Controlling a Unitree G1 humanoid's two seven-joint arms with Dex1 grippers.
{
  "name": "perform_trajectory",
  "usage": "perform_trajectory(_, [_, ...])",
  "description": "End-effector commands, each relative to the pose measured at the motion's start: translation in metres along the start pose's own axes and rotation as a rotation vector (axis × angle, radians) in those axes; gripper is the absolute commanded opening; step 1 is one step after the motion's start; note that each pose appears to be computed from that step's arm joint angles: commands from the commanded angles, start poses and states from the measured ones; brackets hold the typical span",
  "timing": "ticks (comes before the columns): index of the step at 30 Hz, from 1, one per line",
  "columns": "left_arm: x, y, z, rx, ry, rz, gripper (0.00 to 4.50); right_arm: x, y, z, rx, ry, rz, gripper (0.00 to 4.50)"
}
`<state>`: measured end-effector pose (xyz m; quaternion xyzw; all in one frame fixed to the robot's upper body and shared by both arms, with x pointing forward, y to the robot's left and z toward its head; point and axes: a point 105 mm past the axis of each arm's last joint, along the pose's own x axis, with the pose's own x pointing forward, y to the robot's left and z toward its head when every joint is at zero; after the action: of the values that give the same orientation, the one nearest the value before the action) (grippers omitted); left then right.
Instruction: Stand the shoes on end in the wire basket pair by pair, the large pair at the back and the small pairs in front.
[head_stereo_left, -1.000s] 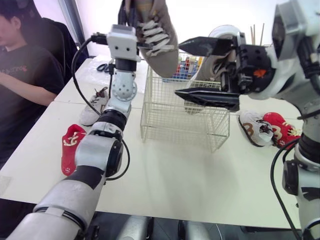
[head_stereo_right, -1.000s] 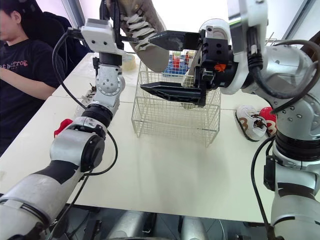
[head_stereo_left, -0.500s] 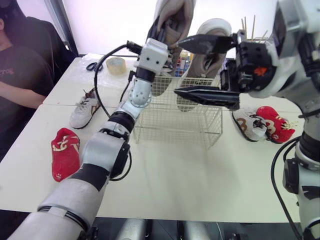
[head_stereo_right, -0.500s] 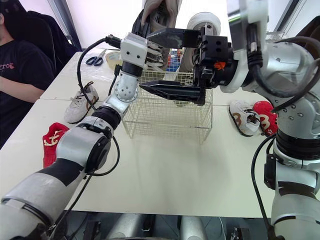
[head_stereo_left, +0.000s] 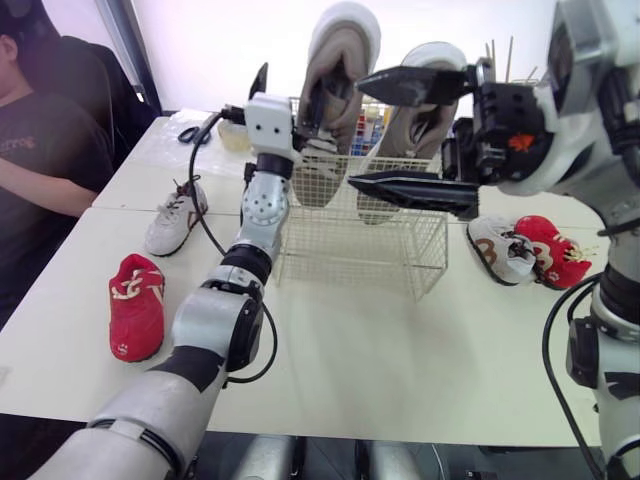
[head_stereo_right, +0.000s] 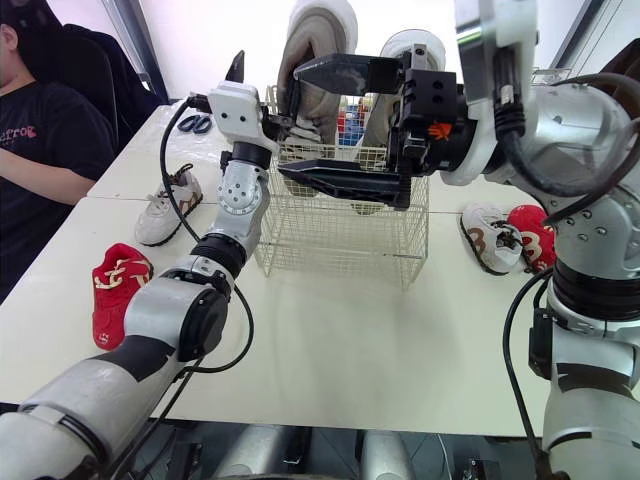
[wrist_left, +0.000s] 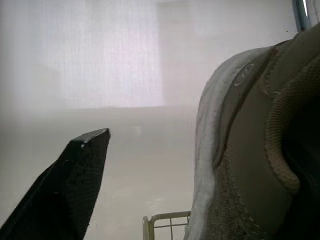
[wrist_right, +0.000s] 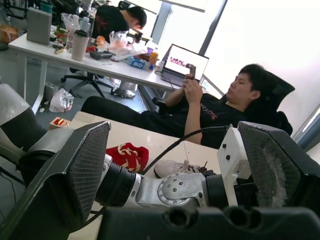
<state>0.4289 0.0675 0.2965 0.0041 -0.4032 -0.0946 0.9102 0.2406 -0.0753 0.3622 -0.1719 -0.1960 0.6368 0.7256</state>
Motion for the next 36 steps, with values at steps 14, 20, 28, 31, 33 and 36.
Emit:
perform_trajectory(14, [-0.059,0.017,-0.012,-0.302,0.265,-0.094,4.48,-0.002,-0.004,0.000,-0.033,-0.045,0.012,4.50])
perform_trajectory(20, [-0.077,0.043,0.019,-0.355,0.322,-0.128,4.48,-0.010,-0.014,-0.005,-0.040,-0.026,-0.045,4.50])
perform_trajectory(28, [-0.094,0.078,0.078,-0.403,0.412,-0.320,4.48,-0.073,-0.065,-0.042,-0.009,0.230,-0.553,4.50])
perform_trajectory(31, [-0.104,0.074,0.098,-0.436,0.465,-0.469,4.48,-0.117,-0.079,-0.066,0.034,0.382,-0.808,4.50])
perform_trajectory(33, [-0.110,0.069,0.105,-0.472,0.497,-0.550,4.48,-0.144,-0.082,-0.083,0.082,0.472,-0.953,4.50])
perform_trajectory(36, [-0.118,0.059,0.109,-0.488,0.535,-0.648,4.48,-0.173,-0.073,-0.112,0.141,0.592,-1.083,4.50])
